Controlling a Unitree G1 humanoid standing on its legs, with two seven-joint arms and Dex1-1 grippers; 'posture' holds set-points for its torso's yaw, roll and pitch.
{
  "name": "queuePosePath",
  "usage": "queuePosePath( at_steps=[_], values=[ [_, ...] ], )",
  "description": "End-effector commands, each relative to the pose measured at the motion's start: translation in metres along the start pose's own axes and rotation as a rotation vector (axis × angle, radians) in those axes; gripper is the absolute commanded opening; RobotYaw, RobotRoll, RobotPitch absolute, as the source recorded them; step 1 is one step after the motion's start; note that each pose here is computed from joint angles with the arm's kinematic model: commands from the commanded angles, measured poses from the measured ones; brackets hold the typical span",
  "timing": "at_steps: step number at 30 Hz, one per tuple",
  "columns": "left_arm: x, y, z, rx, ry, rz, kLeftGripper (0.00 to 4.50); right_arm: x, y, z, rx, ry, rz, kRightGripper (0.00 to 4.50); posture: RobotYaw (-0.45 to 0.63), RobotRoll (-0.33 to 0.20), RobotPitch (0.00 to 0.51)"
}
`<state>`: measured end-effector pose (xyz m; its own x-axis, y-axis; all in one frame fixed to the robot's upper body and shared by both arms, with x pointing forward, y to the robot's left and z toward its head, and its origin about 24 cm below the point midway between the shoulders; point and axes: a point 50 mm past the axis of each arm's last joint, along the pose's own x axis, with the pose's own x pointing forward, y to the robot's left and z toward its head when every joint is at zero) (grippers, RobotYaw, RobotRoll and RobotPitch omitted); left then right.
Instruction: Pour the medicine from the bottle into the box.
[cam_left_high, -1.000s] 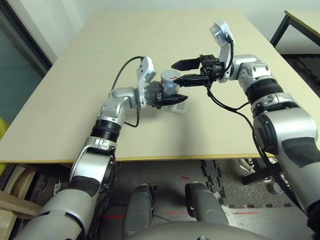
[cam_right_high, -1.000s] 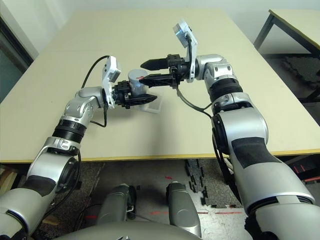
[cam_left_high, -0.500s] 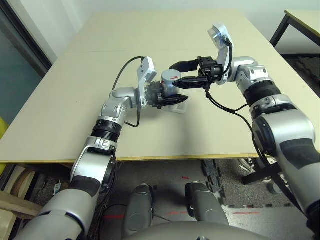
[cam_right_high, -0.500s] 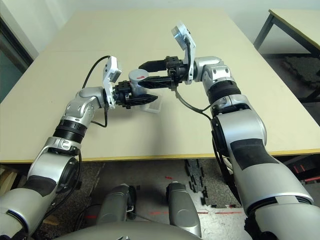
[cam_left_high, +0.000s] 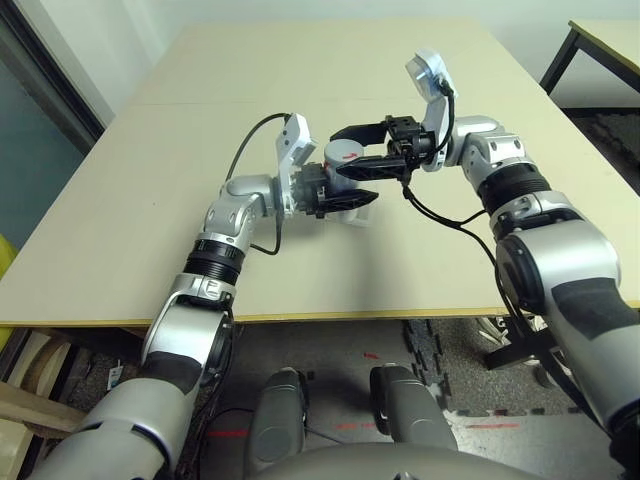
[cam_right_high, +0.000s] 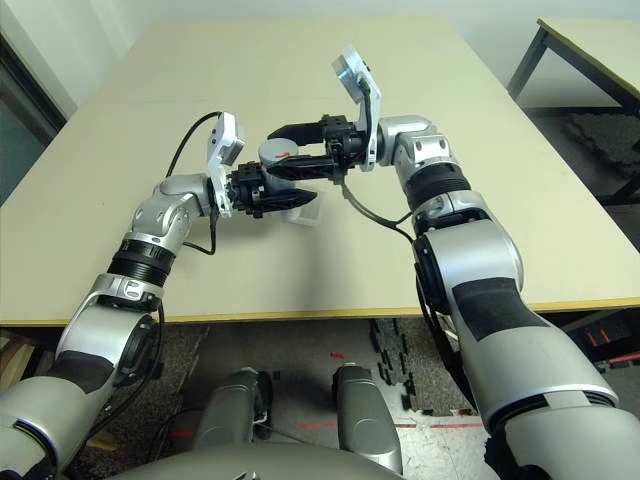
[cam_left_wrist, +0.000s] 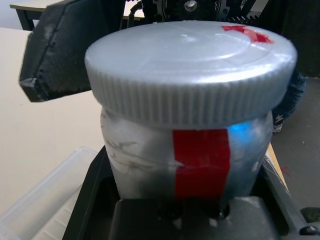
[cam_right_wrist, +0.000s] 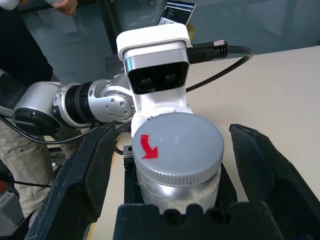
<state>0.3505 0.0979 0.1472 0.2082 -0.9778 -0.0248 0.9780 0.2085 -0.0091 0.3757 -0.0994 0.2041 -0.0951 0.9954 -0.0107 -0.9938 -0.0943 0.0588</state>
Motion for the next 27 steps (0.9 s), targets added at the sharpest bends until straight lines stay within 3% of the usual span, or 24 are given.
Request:
queuePosePath(
  at_steps=[1,4,8,15,23,27],
  values=[
    [0.001,0.0,0.0,0.004,0.015,-0.004,2.72,0.001,-0.001,0.004,-0.015,-0.001,0.003,4.5,-0.1,0.0,0.07],
    [0.001,0.0,0.0,0.004,0.015,-0.004,2.72,0.001,-0.001,0.004,-0.017,-0.002,0.0,3.92,-0.1,0.0,0.07],
    [0.001,0.0,0.0,0.004,0.015,-0.004,2.72,0.001,-0.001,0.004,-0.018,-0.002,-0.002,2.59,-0.1,0.0,0.07],
    [0.001,0.0,-0.001,0.002,0.017,-0.005,2.72,0.001,-0.001,0.003,0.001,-0.018,-0.004,2.58,-0.1,0.0,0.07],
    [0.002,-0.001,-0.001,0.001,0.017,-0.009,2.72,-0.008,-0.002,0.024,0.146,-0.249,-0.017,2.58,-0.1,0.0,0.068],
    [0.002,-0.002,-0.002,0.001,0.015,-0.01,2.72,-0.014,-0.008,0.034,0.173,-0.366,-0.141,2.58,-0.1,0.0,0.067]
  ],
)
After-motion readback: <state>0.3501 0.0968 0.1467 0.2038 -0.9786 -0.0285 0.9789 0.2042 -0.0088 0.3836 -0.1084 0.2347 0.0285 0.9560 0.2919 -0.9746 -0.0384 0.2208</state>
